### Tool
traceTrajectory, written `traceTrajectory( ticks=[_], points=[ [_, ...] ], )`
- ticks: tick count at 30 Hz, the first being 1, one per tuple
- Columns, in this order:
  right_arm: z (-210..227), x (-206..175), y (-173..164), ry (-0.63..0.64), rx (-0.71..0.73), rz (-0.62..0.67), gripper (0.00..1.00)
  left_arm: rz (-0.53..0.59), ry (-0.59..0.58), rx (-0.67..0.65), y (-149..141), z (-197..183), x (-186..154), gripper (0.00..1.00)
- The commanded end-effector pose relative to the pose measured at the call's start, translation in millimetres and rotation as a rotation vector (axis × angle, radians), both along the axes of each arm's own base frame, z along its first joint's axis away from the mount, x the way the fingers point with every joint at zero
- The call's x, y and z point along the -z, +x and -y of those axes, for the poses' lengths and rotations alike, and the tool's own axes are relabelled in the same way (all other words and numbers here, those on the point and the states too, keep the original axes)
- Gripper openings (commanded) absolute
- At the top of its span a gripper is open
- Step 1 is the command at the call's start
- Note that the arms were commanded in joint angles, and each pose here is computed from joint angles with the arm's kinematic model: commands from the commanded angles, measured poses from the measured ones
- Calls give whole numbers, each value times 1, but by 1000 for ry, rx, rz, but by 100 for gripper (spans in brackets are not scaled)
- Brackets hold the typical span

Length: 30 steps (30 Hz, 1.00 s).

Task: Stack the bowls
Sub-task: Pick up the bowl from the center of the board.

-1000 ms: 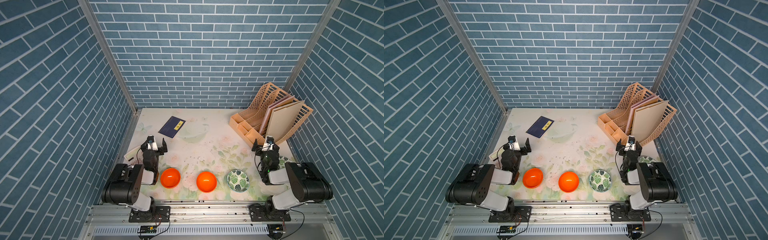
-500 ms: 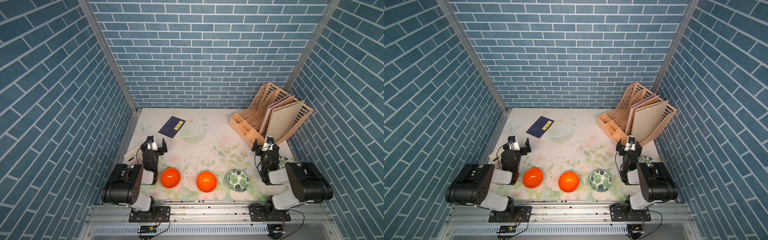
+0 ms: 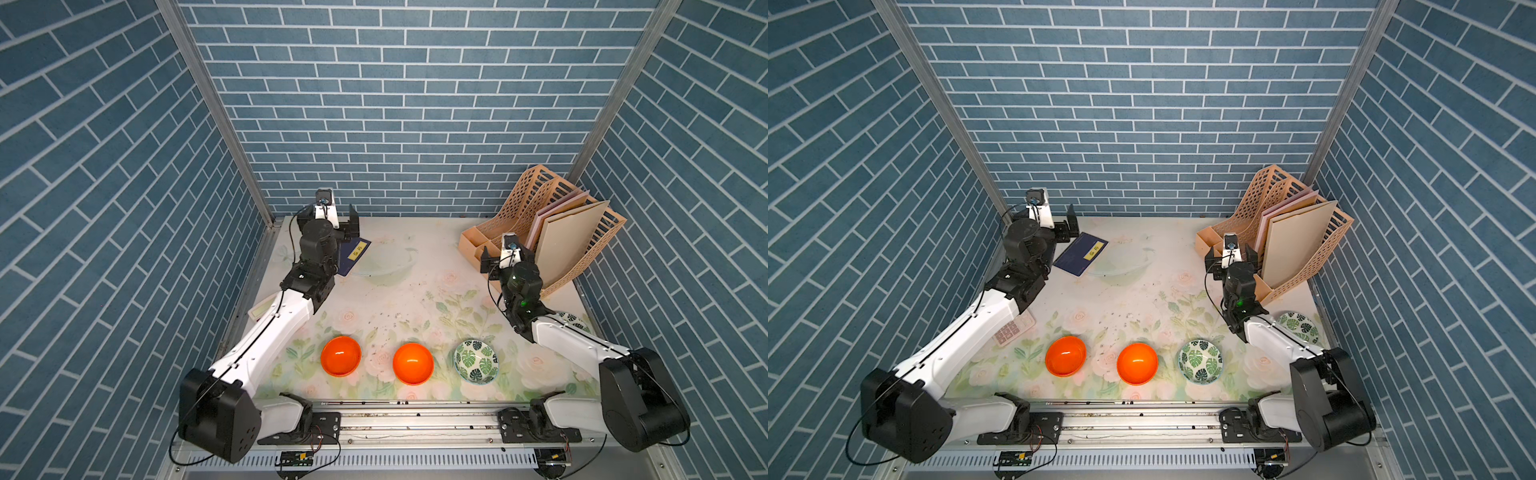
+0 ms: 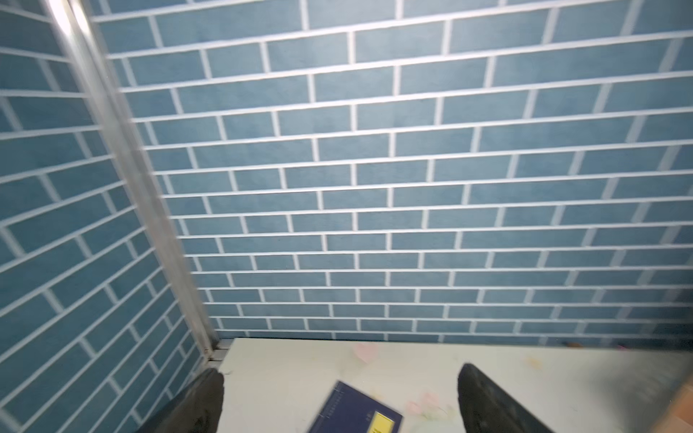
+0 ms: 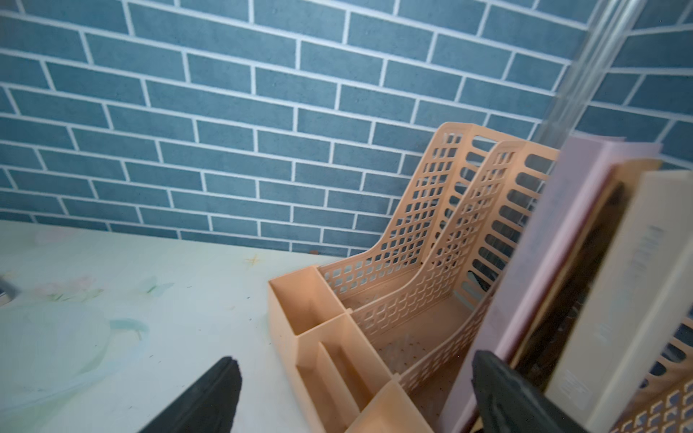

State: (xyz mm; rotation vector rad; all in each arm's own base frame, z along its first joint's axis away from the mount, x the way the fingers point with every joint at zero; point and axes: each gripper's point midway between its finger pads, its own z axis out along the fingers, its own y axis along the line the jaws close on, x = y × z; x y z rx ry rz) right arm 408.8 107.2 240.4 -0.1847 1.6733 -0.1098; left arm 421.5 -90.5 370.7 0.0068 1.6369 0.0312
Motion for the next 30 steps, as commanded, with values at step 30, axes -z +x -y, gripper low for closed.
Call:
traceTrajectory(
  ticks=[30],
  points=[
    [-57, 68, 7, -90, -76, -315, 100, -951, -621, -516, -220, -45, 257, 78]
  ],
)
